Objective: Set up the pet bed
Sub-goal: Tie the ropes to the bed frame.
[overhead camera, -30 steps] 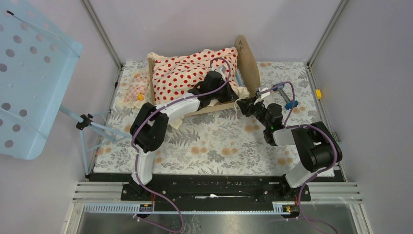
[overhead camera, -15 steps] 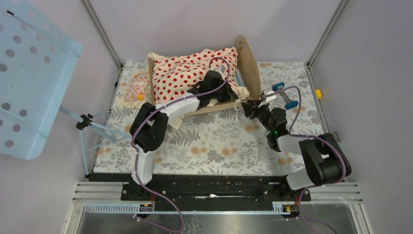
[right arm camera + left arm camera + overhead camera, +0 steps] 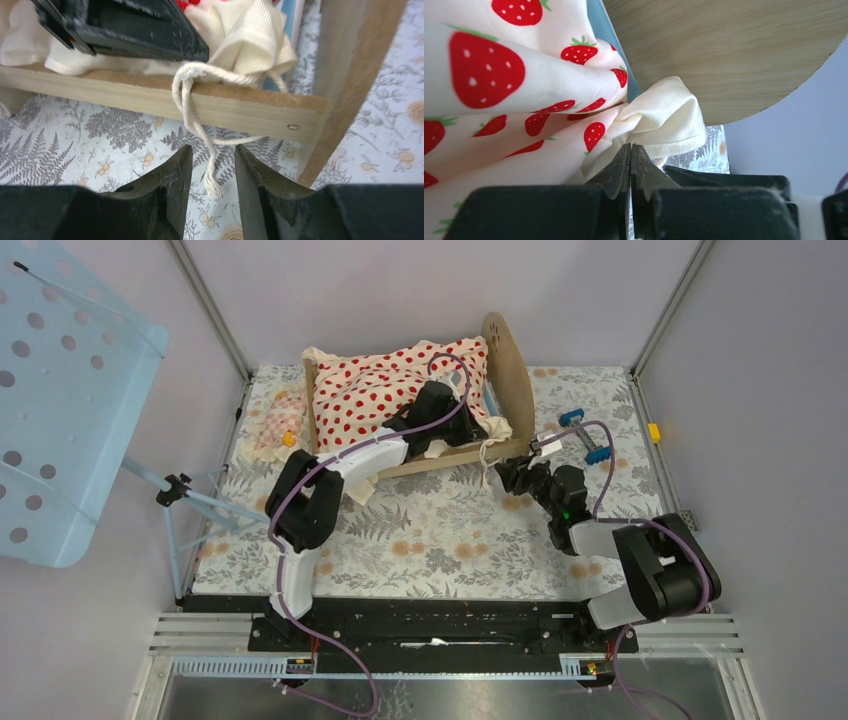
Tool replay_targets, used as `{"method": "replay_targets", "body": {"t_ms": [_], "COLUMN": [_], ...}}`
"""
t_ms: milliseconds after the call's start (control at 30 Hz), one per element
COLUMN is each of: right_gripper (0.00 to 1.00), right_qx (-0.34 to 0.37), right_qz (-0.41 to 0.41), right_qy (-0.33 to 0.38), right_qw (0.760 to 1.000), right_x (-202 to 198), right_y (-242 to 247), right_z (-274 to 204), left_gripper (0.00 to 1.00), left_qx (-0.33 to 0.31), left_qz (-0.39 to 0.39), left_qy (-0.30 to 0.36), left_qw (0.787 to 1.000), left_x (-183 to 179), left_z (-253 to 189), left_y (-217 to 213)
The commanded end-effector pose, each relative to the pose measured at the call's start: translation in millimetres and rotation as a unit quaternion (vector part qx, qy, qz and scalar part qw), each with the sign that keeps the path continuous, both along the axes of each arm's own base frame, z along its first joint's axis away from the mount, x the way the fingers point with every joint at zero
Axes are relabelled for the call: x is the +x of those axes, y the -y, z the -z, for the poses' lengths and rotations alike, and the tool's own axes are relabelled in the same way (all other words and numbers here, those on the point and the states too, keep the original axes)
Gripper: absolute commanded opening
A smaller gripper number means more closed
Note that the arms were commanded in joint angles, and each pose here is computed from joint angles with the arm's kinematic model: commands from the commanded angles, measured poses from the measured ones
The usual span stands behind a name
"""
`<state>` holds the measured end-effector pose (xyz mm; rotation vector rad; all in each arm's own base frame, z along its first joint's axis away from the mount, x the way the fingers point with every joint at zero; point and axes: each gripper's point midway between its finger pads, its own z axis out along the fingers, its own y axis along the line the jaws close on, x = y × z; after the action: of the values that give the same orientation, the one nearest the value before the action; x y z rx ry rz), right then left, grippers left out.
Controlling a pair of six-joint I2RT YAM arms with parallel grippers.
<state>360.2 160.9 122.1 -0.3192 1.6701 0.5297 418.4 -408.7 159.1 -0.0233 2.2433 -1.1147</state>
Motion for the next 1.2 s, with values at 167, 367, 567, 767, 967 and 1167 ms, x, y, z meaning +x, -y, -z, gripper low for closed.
{"method": "replay_targets", "body": {"t_ms": [167,367,567,767,967,1167], "right_gripper": [0.45,0.46,0.47,0.48,0.48,0.47], "right_qx": [0.015,0.014,0.013,0.017,0.023,0.023], "right_qz": [-0.021,-0.033,-0.041,-0.032,-0.012,0.014], "right_qy": [-0.016,-0.02,-0.024,-0.024,-0.022,-0.047], "right_qw": [1.0,0.999,0.999,0.999,0.999,0.999], "right_x": [15,19,19,21,32,42], "right_y": [-15,-27,-38,-42,-42,-38], "right_z": [11,16,23,28,23,30], "left_gripper": [0.0,0.0,0.0,0.0,0.0,0.0], "left_qx": [-0.039,-0.043,-0.041,-0.041,-0.044,-0.046], "left_qz": [-0.006,-0.018,-0.029,-0.028,-0.026,-0.029], "left_qy": [0.067,0.075,0.08,0.075,0.073,0.074], "left_qw": [0.997,0.996,0.996,0.996,0.996,0.996], "left_x": [8,9,11,12,12,13], "left_z": [-72,-82,-85,-79,-80,-81], "left_y": [-5,-12,-21,-23,-24,-26]}}
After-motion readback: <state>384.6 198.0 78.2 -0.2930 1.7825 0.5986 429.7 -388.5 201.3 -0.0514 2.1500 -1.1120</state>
